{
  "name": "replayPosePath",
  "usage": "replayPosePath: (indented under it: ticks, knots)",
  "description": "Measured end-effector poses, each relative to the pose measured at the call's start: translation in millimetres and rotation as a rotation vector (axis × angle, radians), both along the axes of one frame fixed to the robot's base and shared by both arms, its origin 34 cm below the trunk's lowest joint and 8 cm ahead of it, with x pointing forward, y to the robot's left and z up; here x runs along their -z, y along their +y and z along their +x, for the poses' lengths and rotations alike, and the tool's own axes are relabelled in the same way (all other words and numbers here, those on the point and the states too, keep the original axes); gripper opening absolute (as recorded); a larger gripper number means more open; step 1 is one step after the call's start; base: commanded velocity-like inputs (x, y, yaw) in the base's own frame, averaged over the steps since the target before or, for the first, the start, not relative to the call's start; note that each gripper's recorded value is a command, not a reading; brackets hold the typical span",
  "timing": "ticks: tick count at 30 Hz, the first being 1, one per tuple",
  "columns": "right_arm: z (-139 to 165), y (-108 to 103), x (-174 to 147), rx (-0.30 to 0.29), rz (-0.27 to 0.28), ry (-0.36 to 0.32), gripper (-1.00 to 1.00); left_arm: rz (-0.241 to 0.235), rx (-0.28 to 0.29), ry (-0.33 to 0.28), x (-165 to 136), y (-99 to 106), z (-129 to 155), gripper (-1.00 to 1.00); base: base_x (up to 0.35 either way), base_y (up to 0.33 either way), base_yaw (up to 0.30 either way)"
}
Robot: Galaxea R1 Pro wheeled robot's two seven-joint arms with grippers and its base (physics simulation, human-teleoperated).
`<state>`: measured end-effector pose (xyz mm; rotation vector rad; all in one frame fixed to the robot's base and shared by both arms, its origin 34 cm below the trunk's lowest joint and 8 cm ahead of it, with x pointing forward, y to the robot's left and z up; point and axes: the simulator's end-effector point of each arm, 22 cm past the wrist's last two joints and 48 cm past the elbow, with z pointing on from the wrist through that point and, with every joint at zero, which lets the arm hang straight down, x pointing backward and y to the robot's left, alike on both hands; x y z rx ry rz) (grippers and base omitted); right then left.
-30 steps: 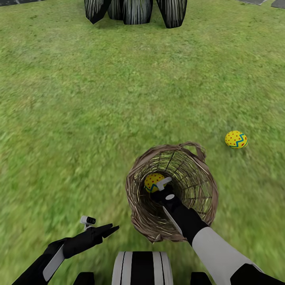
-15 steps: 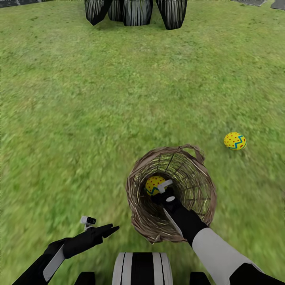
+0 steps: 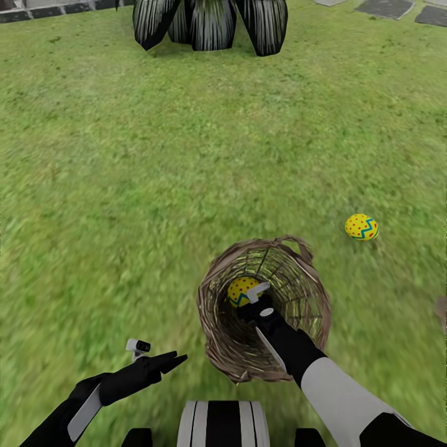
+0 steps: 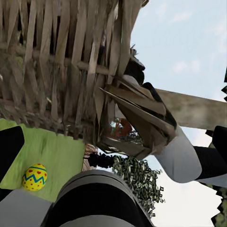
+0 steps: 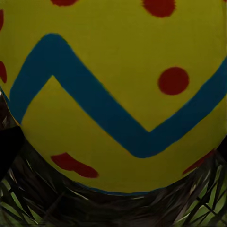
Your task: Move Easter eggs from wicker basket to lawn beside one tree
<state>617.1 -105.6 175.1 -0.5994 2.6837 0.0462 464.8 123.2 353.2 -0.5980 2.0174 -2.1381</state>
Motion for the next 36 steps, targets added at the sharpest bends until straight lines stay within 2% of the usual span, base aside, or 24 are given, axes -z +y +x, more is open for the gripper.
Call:
replayPosePath:
  ticks: [19, 36]
  knots:
    - [14.0, 0.3, -48.1, -0.002, -0.003, -0.010, -1.00, 0.018, -0.004, -0.004, -42.3, 2.7, 13.5, 1.00, 0.000, 0.000, 0.000]
    - [27.5, -1.7, -95.6, -0.003, -0.012, -0.017, -1.00, 0.013, -0.008, -0.030, -88.9, 3.3, 27.0, 1.00, -0.147, 0.000, 0.000]
